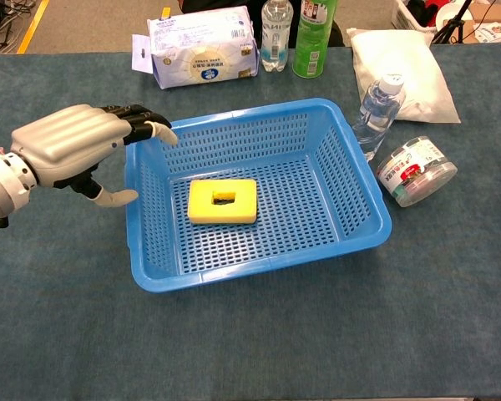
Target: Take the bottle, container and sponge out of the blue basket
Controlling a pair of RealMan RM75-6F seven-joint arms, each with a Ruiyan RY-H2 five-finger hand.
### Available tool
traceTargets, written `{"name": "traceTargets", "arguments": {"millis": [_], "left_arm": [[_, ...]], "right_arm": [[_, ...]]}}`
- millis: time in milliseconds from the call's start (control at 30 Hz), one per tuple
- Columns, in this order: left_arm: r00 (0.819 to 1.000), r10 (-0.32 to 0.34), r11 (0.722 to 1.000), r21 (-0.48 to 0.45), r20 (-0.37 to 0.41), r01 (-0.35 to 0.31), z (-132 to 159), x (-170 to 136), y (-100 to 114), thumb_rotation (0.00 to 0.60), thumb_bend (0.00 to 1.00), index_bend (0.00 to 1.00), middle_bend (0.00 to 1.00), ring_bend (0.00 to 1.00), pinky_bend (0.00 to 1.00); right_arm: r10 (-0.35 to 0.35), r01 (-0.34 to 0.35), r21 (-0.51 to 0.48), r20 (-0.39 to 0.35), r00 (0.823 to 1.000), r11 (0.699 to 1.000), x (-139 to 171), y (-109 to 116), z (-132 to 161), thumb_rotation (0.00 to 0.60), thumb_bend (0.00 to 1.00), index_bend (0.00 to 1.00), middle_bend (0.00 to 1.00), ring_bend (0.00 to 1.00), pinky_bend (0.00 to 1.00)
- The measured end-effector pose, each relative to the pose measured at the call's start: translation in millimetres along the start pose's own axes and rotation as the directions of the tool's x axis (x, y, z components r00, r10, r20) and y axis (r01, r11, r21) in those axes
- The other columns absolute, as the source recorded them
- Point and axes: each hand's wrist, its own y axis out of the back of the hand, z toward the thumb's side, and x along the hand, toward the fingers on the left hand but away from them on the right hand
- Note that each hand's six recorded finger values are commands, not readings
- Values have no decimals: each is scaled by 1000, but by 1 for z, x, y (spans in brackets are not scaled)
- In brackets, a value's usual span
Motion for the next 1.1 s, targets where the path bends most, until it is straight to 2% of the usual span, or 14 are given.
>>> {"name": "traceTargets", "arguments": {"millis": [300, 633, 867, 1100], "left_arm": [[1000, -11, 994, 105, 8, 10, 23, 16, -1, 600, 270, 166, 78, 29, 100], [999, -4, 992, 130, 37, -1, 53, 33, -5, 600, 270, 184, 79, 32, 101], [999, -7, 992, 123, 53, 1, 61, 38, -8, 600, 270, 190, 85, 35, 101], [999, -18, 984, 179, 45, 10, 58, 36, -13, 600, 270, 183, 85, 34, 101]], "right_arm": [[5, -6, -4, -34, 999, 1000, -22, 1, 3, 600, 168, 159, 272, 183, 384], [0, 0, -6, -29, 1000, 1000, -24, 5, -6, 600, 169, 159, 272, 183, 384], [-5, 5, -13, -19, 1000, 1000, -20, 6, -10, 600, 168, 158, 272, 183, 384], [-5, 5, -11, -8, 1000, 1000, -16, 8, -14, 600, 168, 159, 272, 183, 384]]}}
